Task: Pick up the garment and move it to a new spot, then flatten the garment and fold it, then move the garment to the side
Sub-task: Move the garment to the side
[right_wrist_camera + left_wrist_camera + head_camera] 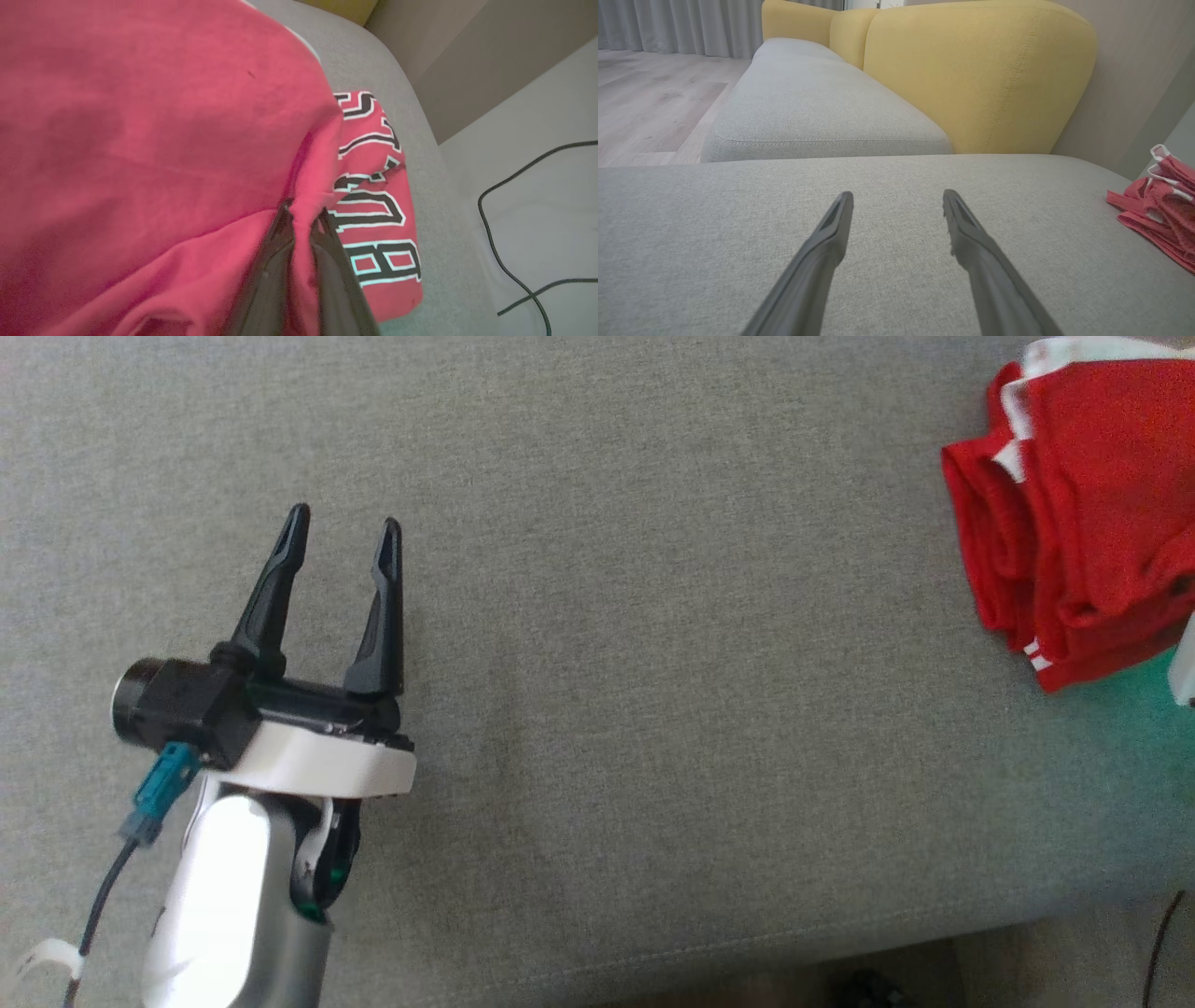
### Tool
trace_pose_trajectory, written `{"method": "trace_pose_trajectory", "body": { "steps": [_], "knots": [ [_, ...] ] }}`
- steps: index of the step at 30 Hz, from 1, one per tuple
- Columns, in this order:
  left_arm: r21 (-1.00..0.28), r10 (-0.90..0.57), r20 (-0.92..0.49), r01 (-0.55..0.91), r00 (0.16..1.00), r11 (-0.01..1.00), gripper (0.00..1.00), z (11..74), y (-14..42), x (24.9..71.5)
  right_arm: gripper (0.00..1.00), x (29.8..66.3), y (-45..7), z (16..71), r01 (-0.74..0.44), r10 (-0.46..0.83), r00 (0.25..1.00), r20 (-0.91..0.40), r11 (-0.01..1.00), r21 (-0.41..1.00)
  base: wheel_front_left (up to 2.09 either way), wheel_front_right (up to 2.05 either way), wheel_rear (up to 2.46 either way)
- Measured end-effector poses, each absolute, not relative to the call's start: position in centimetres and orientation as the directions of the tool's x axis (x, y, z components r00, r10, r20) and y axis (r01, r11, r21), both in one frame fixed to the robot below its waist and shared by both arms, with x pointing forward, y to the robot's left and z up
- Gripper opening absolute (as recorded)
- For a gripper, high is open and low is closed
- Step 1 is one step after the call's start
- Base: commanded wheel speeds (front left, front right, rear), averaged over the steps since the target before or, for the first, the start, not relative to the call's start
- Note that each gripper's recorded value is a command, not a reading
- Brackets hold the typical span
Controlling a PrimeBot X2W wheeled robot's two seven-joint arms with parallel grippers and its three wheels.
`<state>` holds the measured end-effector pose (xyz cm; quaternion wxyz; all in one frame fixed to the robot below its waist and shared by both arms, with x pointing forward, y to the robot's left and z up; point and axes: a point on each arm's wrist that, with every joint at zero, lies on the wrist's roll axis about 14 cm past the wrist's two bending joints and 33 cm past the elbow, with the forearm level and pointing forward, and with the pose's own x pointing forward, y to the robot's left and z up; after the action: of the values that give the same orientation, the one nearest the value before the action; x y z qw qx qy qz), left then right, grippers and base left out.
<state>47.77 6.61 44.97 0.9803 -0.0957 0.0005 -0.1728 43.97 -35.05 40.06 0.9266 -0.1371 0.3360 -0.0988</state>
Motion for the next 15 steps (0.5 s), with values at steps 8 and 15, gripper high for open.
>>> {"method": "trace_pose_trajectory", "body": {
  "steps": [8, 15],
  "knots": [
    [-0.188, -0.345, 0.04, 0.346, 0.938, 0.919, 1.0, 45.1, 6.5, 48.2, 1.0, 43.6, -35.2, 39.8, 0.141, -0.297, 0.767, -0.569, 0.943, -0.303, 0.0, 0.0, 0.0],
    [-0.174, -0.34, 0.065, 0.346, 0.938, 0.922, 1.0, 46.9, 6.5, 47.4, 1.0, 43.9, -35.3, 45.1, 0.211, -0.322, 0.858, -0.401, 0.931, -0.298, 0.0, 0.0, 0.0]
  ]
}}
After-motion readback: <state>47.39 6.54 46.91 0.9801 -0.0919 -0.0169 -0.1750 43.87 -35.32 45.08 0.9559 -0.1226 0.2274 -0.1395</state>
